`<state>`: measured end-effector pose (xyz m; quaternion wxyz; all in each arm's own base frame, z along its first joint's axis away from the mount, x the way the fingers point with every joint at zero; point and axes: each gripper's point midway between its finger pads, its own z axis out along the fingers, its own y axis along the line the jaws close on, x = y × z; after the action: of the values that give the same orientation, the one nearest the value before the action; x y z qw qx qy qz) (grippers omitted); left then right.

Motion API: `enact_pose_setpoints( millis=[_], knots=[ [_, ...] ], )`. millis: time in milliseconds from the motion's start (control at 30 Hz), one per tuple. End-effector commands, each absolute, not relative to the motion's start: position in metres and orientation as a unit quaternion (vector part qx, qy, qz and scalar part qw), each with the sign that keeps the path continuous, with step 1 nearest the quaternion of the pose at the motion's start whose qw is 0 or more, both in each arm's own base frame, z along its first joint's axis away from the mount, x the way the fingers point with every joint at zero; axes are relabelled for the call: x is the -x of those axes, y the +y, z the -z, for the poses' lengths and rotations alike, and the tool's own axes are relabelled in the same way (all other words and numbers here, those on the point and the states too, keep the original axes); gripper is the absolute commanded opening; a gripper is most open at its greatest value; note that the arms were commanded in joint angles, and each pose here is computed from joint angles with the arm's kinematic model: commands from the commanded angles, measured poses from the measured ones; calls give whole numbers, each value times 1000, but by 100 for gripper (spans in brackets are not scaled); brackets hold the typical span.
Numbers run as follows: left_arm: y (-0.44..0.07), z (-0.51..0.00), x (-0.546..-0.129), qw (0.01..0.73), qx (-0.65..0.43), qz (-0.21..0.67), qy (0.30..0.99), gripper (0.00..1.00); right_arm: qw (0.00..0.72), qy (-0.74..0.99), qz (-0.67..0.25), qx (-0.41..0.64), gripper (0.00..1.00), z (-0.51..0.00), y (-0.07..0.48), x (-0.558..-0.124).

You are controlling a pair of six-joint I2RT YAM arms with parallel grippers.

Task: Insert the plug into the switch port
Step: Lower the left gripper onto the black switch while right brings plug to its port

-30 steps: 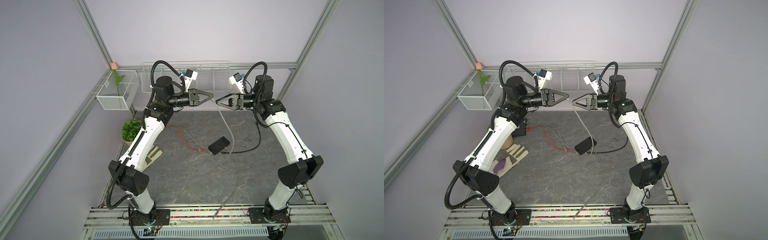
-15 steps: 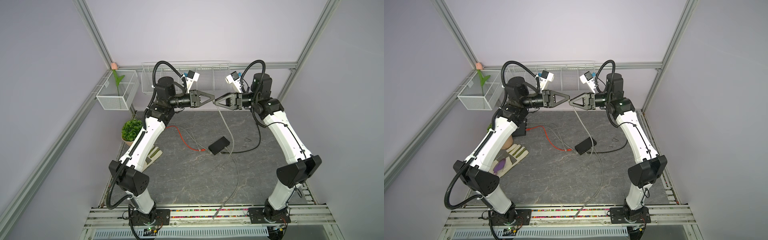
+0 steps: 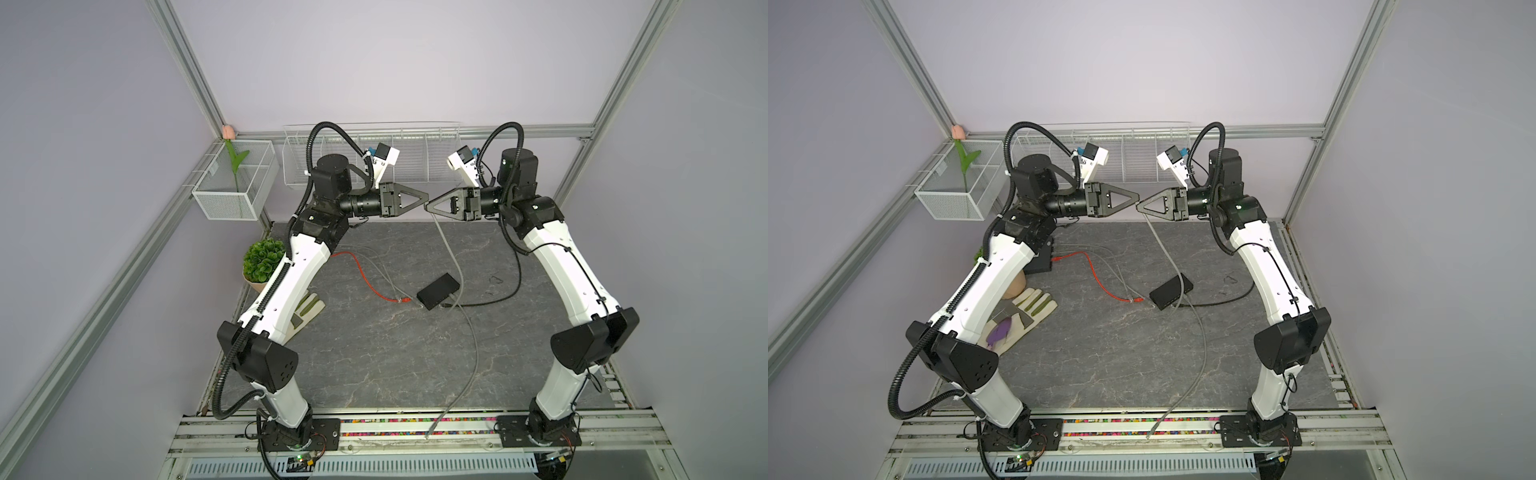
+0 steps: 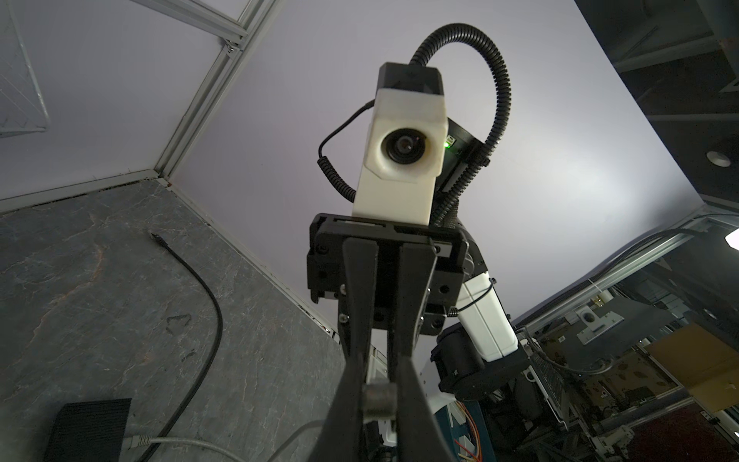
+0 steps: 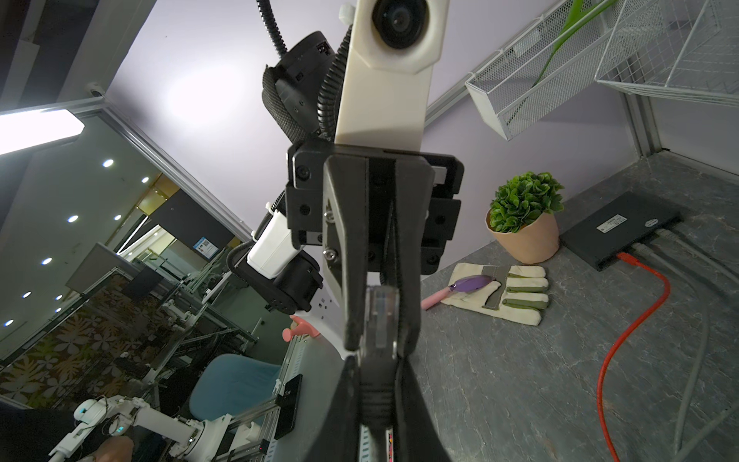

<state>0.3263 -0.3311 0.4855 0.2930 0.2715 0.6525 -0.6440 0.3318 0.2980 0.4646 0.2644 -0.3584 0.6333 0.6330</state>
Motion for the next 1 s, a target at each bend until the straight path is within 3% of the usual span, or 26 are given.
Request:
enact_pose_setpoints(
  millis=[0,167,300,367,467,633,867,967],
  knots=[
    [-318,-495,-333,316,-255,637,656,43,302,670,-581,350,7,-457,285,-337],
    [-292,-484,-373,364,-197,593,690,50,374,812,-341,291,7,-432,203,-363],
    [-287,-462,-390,376,-174,556,721,51,480,839,-107,234,7,-462,125,-368],
    [-289,-446,-397,366,-164,549,733,51,507,829,-41,230,7,-478,107,-359],
    [-292,-417,-409,352,-149,536,753,51,471,850,-33,234,7,-453,107,-358],
    [-307,-357,-417,309,-149,499,796,50,313,911,-78,258,7,-330,129,-351],
    [-325,-271,-411,249,-150,460,839,48,224,930,-107,273,7,-194,167,-327],
    [-328,-248,-407,233,-143,458,846,47,192,932,-113,284,7,-161,183,-320]
  ],
)
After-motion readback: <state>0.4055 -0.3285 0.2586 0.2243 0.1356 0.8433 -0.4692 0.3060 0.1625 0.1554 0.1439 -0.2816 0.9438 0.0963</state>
